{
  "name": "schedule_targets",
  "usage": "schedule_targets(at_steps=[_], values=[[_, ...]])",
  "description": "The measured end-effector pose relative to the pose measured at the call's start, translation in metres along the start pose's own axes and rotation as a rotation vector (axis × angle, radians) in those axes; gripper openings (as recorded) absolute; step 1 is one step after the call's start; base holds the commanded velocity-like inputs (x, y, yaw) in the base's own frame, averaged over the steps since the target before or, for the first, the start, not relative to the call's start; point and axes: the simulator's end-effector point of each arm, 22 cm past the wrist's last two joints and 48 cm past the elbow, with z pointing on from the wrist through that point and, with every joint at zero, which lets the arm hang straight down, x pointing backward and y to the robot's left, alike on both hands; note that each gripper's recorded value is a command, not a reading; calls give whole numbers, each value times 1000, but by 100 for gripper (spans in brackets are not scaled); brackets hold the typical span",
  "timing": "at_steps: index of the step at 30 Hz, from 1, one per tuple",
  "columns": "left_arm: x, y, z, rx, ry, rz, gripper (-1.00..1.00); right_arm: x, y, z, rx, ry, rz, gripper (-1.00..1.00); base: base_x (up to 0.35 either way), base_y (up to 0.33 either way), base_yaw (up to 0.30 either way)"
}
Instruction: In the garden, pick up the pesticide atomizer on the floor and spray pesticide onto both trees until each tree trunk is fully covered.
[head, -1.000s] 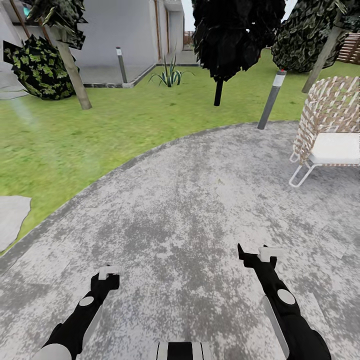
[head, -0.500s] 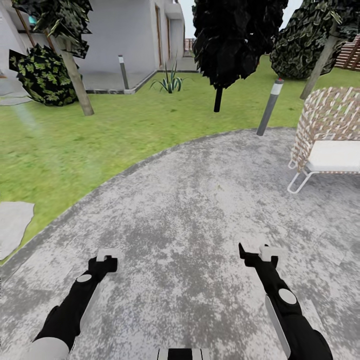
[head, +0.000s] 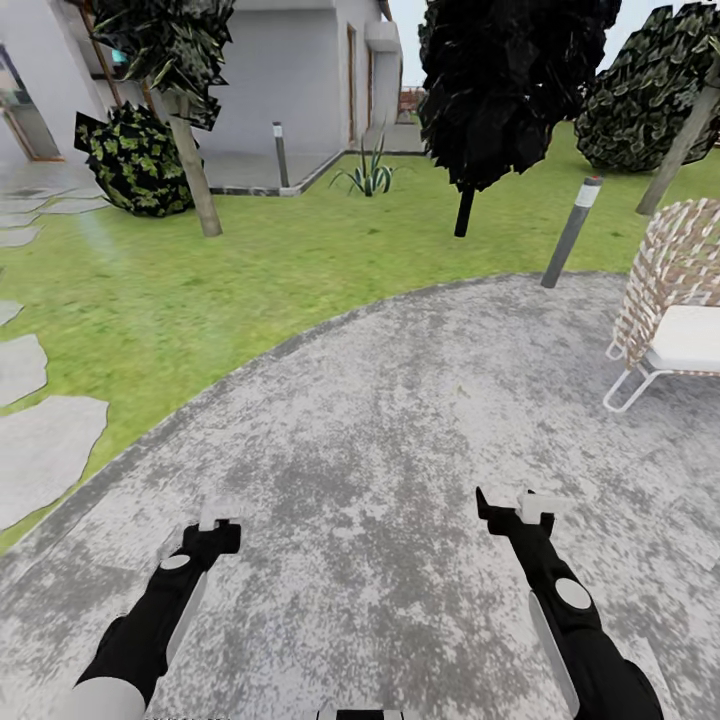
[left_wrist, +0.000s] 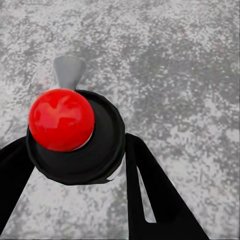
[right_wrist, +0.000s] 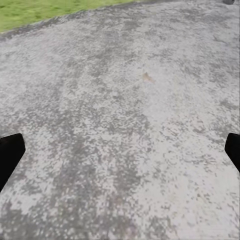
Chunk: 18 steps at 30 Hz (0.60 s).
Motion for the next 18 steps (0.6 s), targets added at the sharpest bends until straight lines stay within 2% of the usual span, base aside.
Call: schedule_targets(at_steps=[3, 11, 15, 16, 18], values=[[5, -1, -2, 0, -6, 4, -100, -8, 0, -2, -1, -2, 1, 100, 0, 0, 211], [-10, 0, -12, 6, -17, 1, -100, -24, 0, -6, -1, 0, 0, 100, 0, 0, 213], [-21, 0, -18, 9, -25, 1, -100, 16, 0, -11, 0, 57, 3, 100, 0, 0, 232], [-24, 1, -20, 8, -27, 1, -100, 21, 1, -13, 0, 43, 3, 100, 0, 0, 265], [-28, 3, -22, 7, -30, 1, -100, 20, 1, -18, -1, -34, 3, 100, 0, 0, 271]])
